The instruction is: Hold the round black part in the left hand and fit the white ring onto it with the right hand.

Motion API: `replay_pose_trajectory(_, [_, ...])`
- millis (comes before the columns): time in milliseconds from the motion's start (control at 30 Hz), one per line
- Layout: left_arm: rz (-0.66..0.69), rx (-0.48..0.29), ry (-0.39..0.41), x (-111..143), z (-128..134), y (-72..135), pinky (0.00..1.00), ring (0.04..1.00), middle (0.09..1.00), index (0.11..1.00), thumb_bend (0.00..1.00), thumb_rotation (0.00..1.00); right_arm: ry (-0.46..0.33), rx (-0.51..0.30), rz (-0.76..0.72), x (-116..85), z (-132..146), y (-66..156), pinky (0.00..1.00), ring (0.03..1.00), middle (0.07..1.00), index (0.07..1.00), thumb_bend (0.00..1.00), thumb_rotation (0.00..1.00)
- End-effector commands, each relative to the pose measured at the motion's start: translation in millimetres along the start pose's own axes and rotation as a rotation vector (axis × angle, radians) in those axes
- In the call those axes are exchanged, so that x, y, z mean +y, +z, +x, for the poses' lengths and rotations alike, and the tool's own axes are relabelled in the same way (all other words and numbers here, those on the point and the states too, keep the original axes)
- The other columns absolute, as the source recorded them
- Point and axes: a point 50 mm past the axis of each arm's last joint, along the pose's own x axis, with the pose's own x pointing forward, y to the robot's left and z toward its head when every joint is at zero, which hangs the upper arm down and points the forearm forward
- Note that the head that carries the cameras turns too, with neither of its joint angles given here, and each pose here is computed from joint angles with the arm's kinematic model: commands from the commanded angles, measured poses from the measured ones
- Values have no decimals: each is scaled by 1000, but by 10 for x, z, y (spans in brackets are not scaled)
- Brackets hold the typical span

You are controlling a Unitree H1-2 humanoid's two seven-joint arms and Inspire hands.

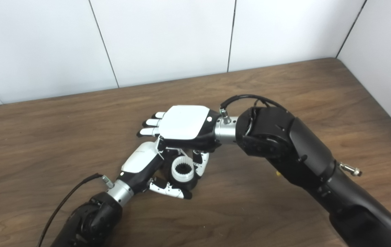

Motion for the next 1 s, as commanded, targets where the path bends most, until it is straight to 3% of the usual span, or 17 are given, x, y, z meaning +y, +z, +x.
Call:
replay_pose_trajectory(0, [12,-13,-6,15,11,63,1000,915,873,477,514,47,-46,-10,-42,-116,-5,8,1000,1000,982,481,517,127])
replay_pose_trajectory(967, [6,-23,-1,-40,-4,57,1000,902,861,477,515,49,-51,26,-30,-64,37,-69,1000,1000,979,482,518,125])
